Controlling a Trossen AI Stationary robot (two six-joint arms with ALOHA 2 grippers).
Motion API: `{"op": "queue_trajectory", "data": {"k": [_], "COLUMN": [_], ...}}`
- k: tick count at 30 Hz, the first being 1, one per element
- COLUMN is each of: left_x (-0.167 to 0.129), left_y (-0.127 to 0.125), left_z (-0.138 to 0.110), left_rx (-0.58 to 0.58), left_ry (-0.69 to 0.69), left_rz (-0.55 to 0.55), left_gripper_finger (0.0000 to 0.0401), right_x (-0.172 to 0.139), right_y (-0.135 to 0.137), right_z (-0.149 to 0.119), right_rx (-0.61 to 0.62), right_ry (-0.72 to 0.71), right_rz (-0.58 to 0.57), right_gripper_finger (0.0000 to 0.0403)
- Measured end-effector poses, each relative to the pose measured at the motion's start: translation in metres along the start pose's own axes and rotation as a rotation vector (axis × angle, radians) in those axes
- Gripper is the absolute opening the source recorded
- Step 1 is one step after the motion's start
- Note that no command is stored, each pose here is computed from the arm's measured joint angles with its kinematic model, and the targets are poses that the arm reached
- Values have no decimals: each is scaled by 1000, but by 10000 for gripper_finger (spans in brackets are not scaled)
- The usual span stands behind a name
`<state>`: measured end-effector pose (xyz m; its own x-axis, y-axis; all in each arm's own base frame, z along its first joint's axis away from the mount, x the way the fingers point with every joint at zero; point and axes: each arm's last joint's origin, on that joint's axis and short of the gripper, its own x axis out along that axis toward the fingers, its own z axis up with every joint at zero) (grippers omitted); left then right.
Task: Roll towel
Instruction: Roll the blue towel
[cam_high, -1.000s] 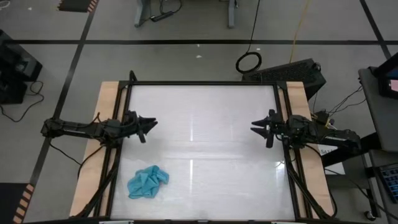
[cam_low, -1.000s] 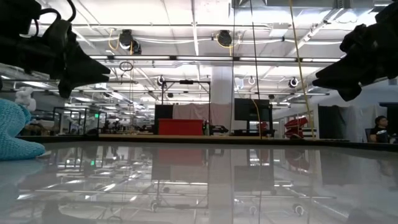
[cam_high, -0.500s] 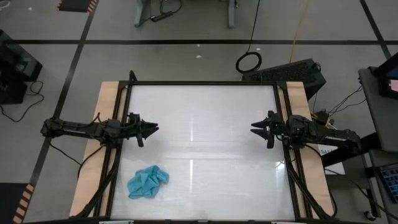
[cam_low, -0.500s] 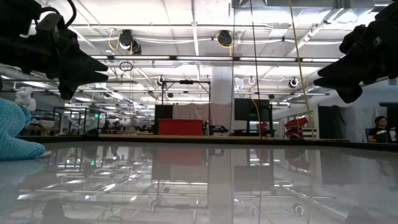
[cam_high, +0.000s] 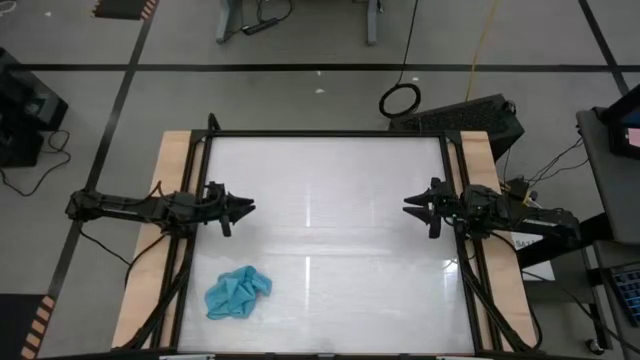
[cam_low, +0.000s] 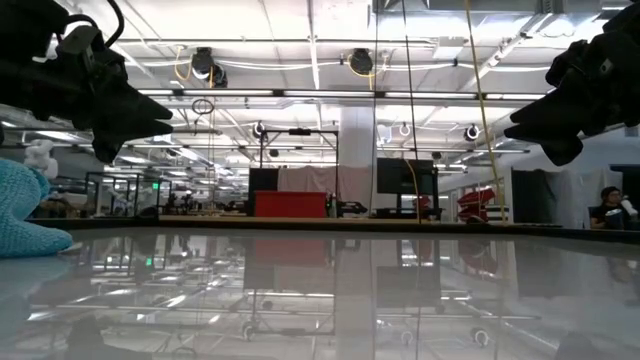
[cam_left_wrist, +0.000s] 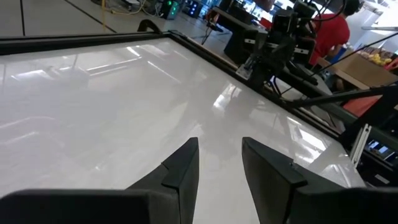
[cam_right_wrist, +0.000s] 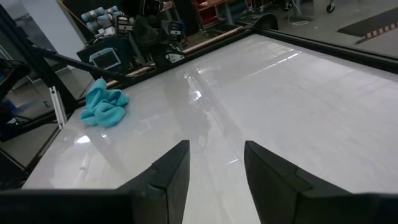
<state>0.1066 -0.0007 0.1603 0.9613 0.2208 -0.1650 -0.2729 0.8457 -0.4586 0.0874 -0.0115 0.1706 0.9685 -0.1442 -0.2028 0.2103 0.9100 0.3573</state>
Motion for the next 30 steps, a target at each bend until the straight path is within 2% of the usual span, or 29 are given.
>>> {"op": "queue_trajectory", "data": {"k": [13, 17, 19, 24, 27, 30], "left_x": [0, 0, 0, -2, -7, -14], "left_y": [0, 0, 0, -5, -16, -29], "left_z": [0, 0, 1, 11, 31, 55], "left_rx": [-6, -147, -154, 19, 154, 260], "left_ry": [2, -4, -15, -47, -81, -17], "left_rz": [2, 12, 15, 0, -44, -54], "left_gripper_finger": [128, 128, 128, 128, 128, 128], "right_x": [0, 0, 0, 0, 0, 0], "right_y": [0, 0, 0, 0, 0, 0], "right_z": [0, 0, 0, 0, 0, 0], "right_rx": [-1, 0, 3, 5, 6, 6], "right_ry": [0, 0, 0, 1, 1, 2], "right_rz": [0, 0, 0, 0, 1, 4], "right_gripper_finger": [144, 144, 144, 144, 144, 144]}}
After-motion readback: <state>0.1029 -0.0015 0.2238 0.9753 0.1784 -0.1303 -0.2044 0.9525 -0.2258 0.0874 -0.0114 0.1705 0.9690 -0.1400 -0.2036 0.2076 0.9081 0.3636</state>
